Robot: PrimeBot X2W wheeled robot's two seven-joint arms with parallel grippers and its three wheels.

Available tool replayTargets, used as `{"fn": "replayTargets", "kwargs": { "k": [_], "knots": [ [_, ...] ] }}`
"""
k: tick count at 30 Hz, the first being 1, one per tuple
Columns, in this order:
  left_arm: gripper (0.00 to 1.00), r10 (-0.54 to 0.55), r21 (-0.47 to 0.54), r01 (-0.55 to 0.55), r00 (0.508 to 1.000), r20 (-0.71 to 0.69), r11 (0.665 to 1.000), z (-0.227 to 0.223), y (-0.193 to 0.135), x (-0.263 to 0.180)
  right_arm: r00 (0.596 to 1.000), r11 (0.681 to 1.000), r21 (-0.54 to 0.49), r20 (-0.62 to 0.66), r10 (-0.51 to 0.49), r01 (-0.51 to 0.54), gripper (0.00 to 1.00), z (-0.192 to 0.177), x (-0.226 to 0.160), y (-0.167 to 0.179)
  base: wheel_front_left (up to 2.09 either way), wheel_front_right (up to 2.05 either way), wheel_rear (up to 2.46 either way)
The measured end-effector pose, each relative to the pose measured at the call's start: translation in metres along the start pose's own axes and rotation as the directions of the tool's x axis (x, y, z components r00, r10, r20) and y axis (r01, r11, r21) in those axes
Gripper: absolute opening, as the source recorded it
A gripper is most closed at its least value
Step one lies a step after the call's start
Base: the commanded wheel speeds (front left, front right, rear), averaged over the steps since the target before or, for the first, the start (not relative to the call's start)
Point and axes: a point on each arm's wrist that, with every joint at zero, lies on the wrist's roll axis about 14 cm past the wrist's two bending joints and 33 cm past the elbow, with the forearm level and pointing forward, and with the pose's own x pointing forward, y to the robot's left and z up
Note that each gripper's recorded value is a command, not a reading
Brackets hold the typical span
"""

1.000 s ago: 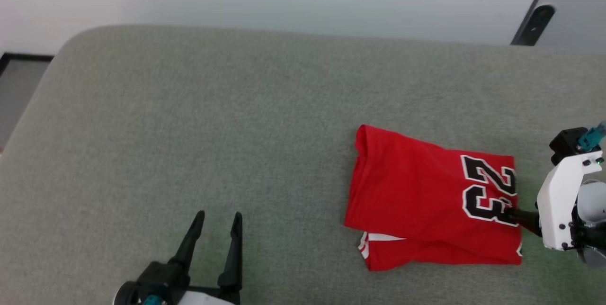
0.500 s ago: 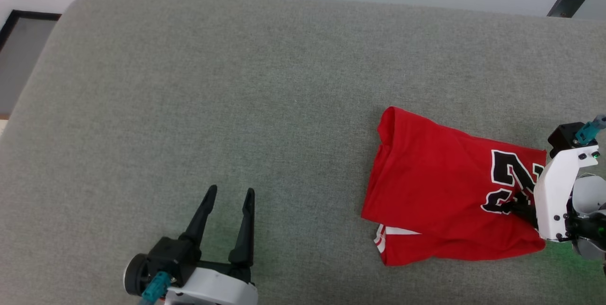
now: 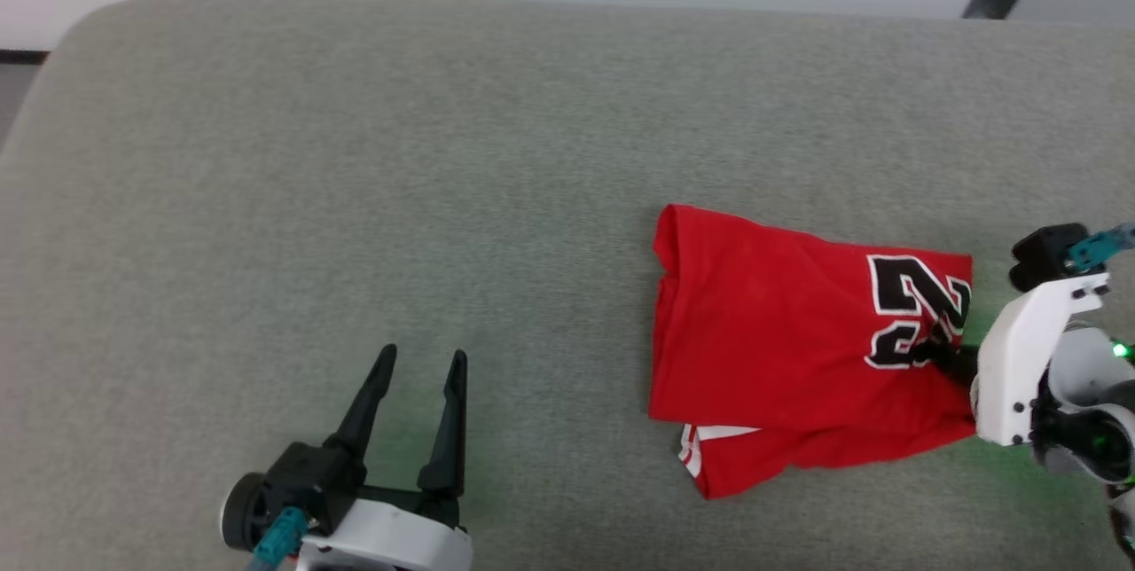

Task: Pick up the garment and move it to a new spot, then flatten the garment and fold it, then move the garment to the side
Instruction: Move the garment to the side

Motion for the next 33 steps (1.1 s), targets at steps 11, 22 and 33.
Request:
{"fn": "replayTargets", "kwargs": {
  "k": [11,22,33],
  "knots": [
    [1.0,-0.114,0.006,0.114,0.993,0.004,0.993,-0.004,-0.031,0.028,0.961,0.972,0.101,0.155,-0.227,0.213,0.0,0.013,-0.08,-0.104,0.0,0.0,0.0],
    [1.0,-0.159,0.053,0.159,0.987,0.006,0.986,-0.009,-0.034,0.052,0.85,0.86,0.183,0.154,-0.503,0.476,0.0,0.005,-0.131,-0.204,0.0,0.0,0.0],
    [1.0,-0.157,0.08,0.156,0.988,0.007,0.984,-0.013,-0.027,0.062,0.801,0.805,0.189,0.117,-0.587,0.562,0.0,-0.007,-0.103,-0.238,0.0,0.0,0.0]
  ]
}}
